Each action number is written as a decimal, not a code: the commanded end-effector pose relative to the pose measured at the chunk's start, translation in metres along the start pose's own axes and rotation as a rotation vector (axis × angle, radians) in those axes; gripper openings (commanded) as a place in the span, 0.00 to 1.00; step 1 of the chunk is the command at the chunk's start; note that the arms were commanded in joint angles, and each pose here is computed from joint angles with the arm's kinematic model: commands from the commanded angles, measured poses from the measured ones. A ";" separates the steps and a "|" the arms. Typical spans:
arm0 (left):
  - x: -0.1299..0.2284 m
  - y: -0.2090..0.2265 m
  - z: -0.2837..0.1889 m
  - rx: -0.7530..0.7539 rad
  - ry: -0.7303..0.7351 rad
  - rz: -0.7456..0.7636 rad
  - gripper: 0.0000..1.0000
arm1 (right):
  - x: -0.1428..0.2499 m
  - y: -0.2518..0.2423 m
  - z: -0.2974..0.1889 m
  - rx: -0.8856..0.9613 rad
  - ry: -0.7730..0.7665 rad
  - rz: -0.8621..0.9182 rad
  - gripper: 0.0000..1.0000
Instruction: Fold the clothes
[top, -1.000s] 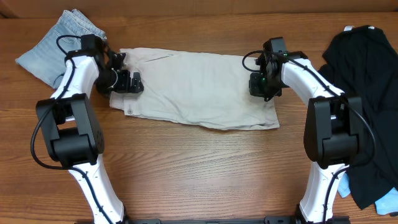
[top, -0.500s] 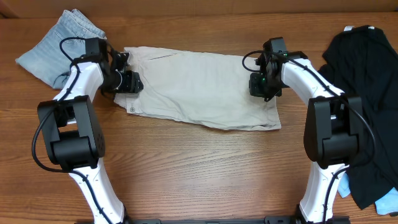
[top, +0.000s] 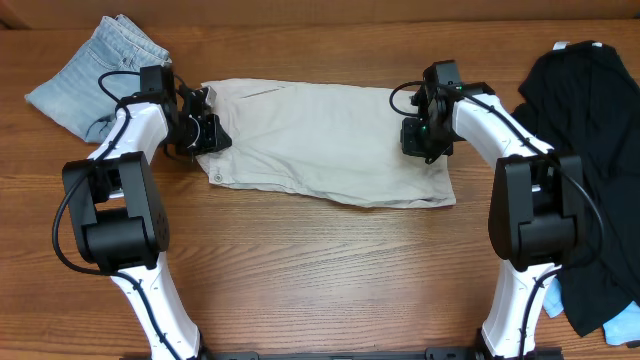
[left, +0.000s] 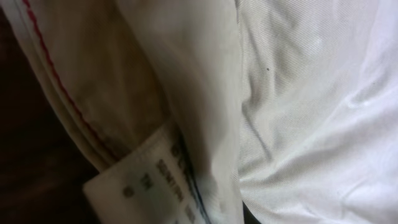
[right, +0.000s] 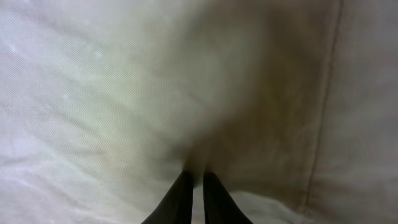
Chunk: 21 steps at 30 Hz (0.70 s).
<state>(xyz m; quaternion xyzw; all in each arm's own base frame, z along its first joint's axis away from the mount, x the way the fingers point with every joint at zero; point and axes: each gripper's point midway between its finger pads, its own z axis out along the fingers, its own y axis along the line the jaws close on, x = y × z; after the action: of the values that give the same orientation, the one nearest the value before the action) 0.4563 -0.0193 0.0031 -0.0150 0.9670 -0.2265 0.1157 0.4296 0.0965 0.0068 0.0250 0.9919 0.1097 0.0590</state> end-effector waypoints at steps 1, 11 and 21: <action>0.062 0.013 0.048 -0.004 0.201 -0.113 0.04 | -0.002 0.001 0.000 -0.009 -0.007 -0.011 0.11; 0.051 -0.002 0.016 -0.001 0.194 -0.073 0.04 | -0.004 0.018 -0.029 -0.070 0.005 -0.014 0.15; 0.011 -0.035 -0.071 -0.069 0.012 0.023 0.04 | -0.022 0.027 -0.065 -0.072 -0.053 -0.027 0.32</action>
<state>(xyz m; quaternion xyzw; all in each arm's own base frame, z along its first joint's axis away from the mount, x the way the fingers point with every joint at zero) 0.4191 -0.0248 0.0315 -0.0252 0.9751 -0.2134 0.0545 0.4366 0.1076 0.0553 0.0189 0.9884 0.1392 0.0581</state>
